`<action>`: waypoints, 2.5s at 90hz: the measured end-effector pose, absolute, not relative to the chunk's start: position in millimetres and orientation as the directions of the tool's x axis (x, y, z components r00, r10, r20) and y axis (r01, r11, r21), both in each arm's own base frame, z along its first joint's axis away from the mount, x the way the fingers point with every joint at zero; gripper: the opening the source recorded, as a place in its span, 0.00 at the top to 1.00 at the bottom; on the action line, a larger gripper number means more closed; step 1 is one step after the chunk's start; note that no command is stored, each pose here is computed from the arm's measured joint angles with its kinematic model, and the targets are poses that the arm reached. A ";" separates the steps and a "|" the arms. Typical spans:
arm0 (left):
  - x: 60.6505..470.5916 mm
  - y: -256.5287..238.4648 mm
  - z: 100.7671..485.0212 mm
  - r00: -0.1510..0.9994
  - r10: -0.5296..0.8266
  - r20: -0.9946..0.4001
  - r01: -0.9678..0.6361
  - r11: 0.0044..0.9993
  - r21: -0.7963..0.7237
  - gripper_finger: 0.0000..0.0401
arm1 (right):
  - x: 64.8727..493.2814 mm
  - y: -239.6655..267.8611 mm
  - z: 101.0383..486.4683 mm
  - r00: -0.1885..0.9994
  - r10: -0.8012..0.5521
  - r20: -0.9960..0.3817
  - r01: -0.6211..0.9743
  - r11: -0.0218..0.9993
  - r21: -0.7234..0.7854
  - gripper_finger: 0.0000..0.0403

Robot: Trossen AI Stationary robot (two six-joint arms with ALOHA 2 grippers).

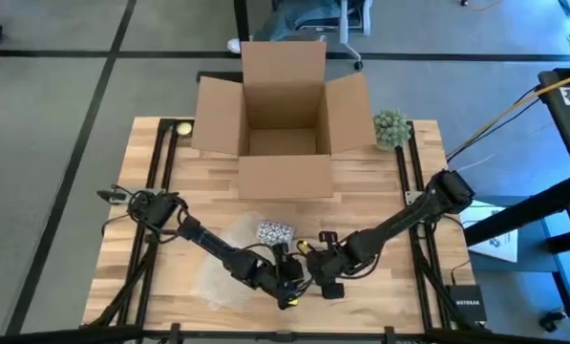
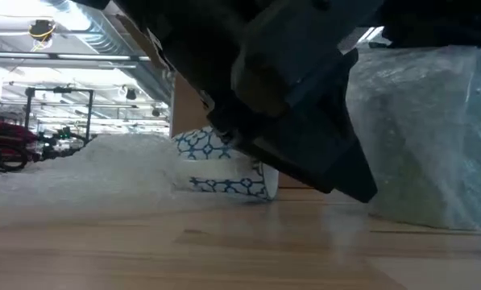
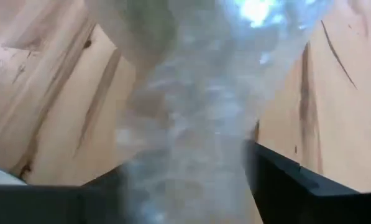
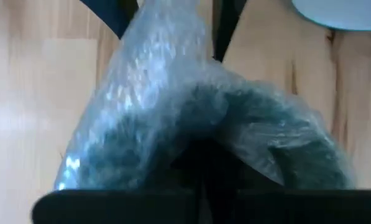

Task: Wrap mug
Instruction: Wrap the green mug with the right transparent bubble wrap, then put the wrapped green mug into the brown cardboard box

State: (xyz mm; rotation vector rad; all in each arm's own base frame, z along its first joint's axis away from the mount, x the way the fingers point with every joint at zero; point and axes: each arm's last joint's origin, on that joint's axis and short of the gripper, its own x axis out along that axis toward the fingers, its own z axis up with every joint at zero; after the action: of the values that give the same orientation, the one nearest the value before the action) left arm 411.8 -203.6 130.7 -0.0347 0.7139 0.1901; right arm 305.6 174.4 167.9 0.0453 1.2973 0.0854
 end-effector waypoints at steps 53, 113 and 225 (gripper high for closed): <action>411.8 -203.8 130.7 0.740 0.161 -0.653 -0.173 0.984 0.047 0.52 | 290.0 198.0 218.3 0.323 0.115 -0.939 -0.155 0.986 0.068 1.00; 411.8 -203.6 130.5 0.740 0.161 -0.653 -0.173 0.984 0.046 0.52 | 283.6 204.8 251.9 0.322 0.098 -0.942 -0.122 0.991 0.061 1.00; 411.9 -204.0 130.0 0.738 0.147 -0.658 -0.175 0.984 0.023 0.52 | 291.7 213.4 152.4 0.240 -0.055 -0.969 -0.030 0.998 -0.064 0.87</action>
State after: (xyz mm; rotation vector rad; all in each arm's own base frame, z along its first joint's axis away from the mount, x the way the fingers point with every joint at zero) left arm 411.9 -204.0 130.0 -0.0412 0.7189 0.1772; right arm 291.7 213.4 152.4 -0.0744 1.3290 -0.0165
